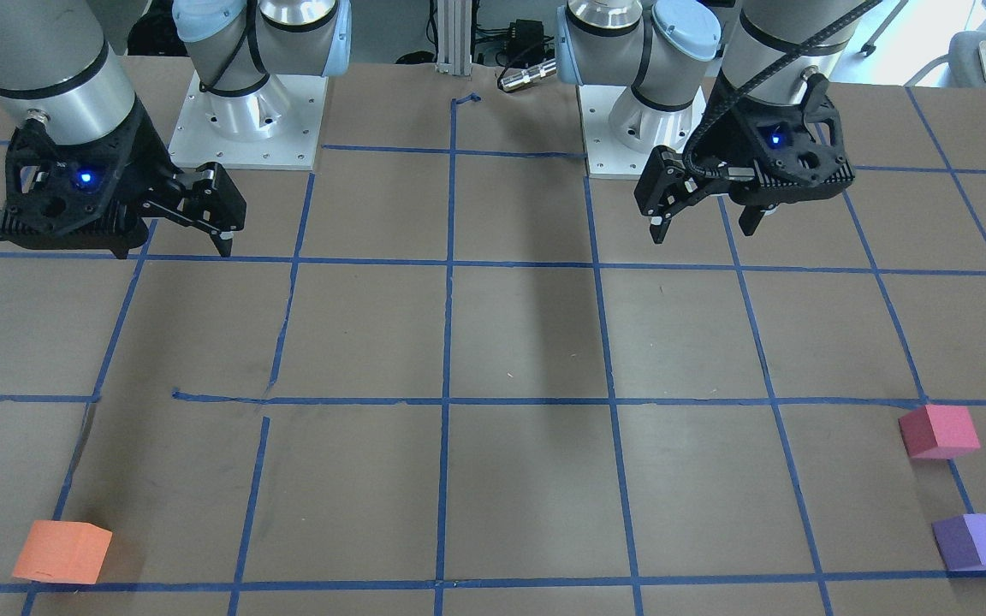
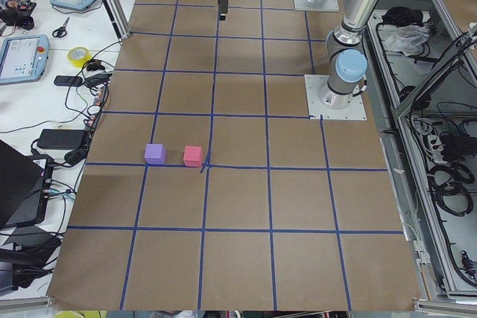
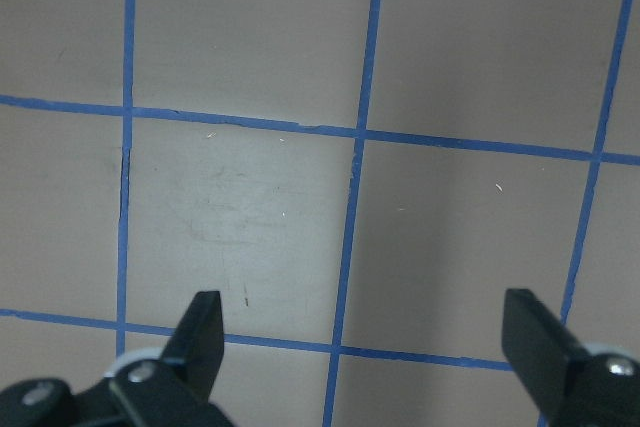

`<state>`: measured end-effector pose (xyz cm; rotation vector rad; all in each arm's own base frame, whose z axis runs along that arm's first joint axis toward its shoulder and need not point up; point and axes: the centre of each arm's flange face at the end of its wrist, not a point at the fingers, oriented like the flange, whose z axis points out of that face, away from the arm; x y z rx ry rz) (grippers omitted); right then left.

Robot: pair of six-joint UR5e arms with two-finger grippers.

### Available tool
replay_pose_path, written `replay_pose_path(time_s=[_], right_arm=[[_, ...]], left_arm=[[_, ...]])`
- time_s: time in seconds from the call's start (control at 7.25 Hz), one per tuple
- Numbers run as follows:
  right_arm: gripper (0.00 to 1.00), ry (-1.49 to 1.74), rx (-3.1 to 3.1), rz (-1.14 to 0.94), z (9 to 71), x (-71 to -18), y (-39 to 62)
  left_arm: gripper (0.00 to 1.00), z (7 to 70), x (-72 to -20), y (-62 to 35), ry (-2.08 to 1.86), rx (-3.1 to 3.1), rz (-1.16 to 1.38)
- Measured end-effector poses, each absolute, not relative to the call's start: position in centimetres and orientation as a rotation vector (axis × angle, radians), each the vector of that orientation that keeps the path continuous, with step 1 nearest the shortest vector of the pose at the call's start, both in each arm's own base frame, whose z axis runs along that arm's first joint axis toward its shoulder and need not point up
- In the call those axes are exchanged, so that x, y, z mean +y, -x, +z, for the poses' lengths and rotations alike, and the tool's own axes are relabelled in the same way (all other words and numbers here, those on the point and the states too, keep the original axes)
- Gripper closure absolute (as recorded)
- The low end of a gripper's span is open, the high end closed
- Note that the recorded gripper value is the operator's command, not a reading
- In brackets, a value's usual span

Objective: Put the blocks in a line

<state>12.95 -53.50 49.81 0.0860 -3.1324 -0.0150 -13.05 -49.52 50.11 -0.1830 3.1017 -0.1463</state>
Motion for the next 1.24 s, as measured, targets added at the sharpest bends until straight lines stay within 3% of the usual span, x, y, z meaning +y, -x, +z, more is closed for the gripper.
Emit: replay_pose_path(time_s=[1.24], right_arm=[[0.0,-0.104,-3.147,-0.013,49.3,-53.9,-13.2]], left_arm=[[0.0,50.3,-50.5,12.5,0.164,3.106,-0.178]])
